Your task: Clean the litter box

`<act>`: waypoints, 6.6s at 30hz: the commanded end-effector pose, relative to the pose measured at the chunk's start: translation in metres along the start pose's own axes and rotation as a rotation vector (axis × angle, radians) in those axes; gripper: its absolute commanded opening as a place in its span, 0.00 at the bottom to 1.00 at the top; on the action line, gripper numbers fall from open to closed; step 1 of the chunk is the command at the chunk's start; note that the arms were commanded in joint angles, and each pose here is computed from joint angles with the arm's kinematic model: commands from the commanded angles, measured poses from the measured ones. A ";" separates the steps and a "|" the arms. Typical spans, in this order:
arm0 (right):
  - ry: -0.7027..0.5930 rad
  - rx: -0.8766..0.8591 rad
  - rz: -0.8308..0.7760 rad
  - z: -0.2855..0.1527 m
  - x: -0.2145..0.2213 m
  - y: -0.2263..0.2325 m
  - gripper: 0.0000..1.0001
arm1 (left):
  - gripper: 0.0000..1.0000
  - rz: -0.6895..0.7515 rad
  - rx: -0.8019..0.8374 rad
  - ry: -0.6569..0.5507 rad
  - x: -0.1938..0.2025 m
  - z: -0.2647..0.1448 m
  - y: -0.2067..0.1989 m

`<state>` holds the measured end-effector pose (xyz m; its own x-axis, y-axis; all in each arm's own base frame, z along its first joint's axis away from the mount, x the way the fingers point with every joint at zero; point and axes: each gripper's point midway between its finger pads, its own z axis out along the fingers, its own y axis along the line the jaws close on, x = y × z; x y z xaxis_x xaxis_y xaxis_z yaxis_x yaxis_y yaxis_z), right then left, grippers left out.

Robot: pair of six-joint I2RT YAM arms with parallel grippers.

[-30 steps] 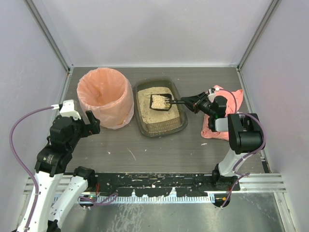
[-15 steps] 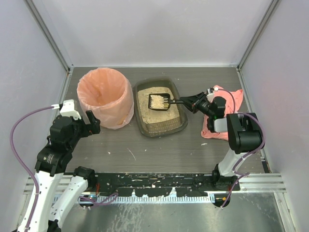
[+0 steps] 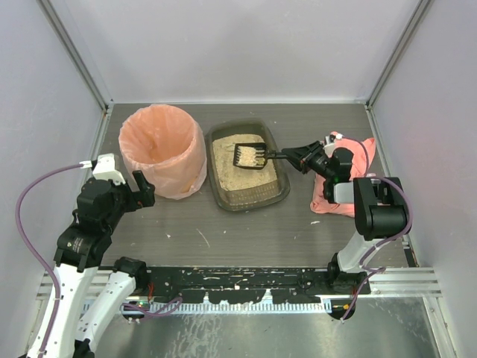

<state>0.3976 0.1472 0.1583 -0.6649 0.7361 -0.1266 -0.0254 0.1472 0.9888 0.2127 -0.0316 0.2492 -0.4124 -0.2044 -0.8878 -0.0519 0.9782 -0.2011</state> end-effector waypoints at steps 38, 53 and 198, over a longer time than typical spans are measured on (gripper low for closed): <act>0.058 -0.107 -0.125 0.012 0.010 0.042 0.01 | 0.98 -0.011 0.016 -0.045 -0.013 0.000 -0.003; -0.045 -0.038 -0.084 0.000 -0.011 0.029 0.01 | 0.98 -0.009 0.026 -0.040 -0.012 0.000 -0.005; 0.246 0.557 -1.073 0.139 -0.024 0.055 0.01 | 0.98 -0.025 0.040 -0.043 -0.013 0.002 -0.008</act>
<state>0.5138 0.2201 0.1909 -0.6320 -0.0943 -0.7692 -0.3286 0.9315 0.1558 0.2159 -0.0374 0.2474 -0.4229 -0.2096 -0.8816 -0.0272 0.9754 -0.2189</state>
